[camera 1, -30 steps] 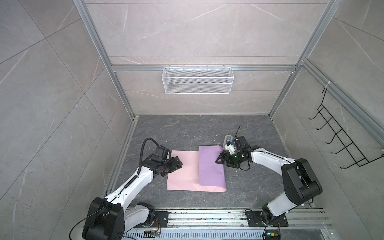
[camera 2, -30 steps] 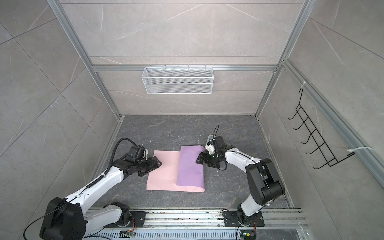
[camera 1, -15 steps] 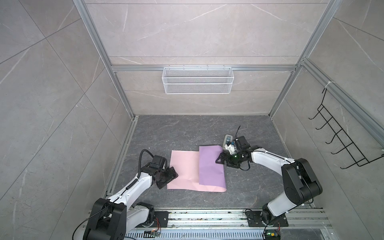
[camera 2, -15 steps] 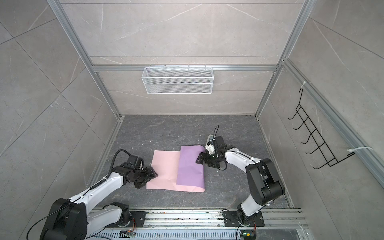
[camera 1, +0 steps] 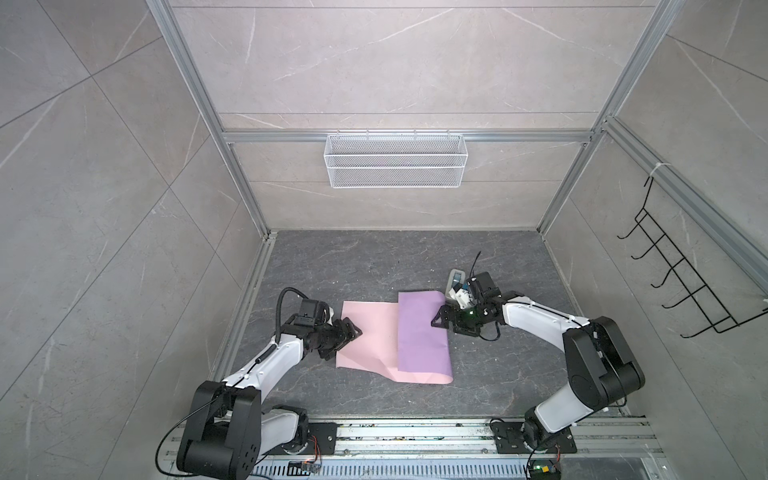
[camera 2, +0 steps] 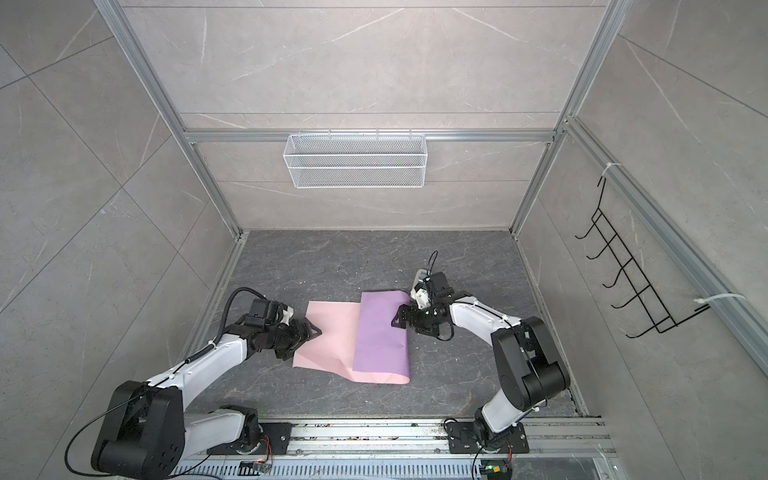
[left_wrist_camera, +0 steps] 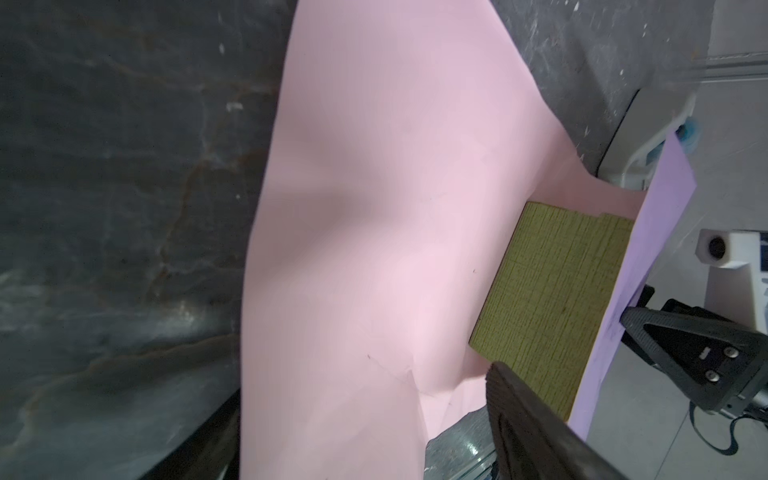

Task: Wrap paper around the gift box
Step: 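Release the flap with the left gripper, move it over pink paper while right holds, then grasp the pink paper edge nearest the left gripper and lift it, then fold the lifted pink paper over the box toward the right gripper, then press the folded paper onto the box top with the left gripper beside the right gripper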

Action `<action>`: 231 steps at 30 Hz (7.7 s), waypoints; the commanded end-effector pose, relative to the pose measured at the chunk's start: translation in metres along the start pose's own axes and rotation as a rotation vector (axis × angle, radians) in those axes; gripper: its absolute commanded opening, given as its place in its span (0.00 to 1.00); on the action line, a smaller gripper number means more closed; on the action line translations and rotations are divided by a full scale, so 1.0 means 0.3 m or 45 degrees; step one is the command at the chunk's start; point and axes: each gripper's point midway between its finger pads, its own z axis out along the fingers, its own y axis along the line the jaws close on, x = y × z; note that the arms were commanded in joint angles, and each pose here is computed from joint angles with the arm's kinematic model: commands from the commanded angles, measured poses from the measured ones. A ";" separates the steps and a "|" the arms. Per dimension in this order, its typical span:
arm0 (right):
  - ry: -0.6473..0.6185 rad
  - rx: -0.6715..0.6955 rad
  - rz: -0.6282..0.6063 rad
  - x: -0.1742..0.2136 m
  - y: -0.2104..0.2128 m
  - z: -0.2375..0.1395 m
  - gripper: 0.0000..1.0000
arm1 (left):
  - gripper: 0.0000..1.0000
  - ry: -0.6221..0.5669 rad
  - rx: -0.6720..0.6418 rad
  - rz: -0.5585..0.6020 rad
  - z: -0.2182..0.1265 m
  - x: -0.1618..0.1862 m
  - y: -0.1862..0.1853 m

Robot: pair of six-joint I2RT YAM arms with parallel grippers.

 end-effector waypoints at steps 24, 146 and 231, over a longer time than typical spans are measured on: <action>0.096 0.162 0.051 0.080 -0.115 0.044 0.96 | 0.28 -0.011 0.109 -0.028 0.079 -0.176 -0.041; 0.110 0.162 0.046 0.084 -0.104 0.054 0.95 | 0.00 -0.012 -0.409 0.638 0.029 0.100 -0.466; 0.010 -0.018 0.043 0.032 0.016 -0.079 0.97 | 0.00 0.241 -0.490 0.761 0.291 0.236 -0.499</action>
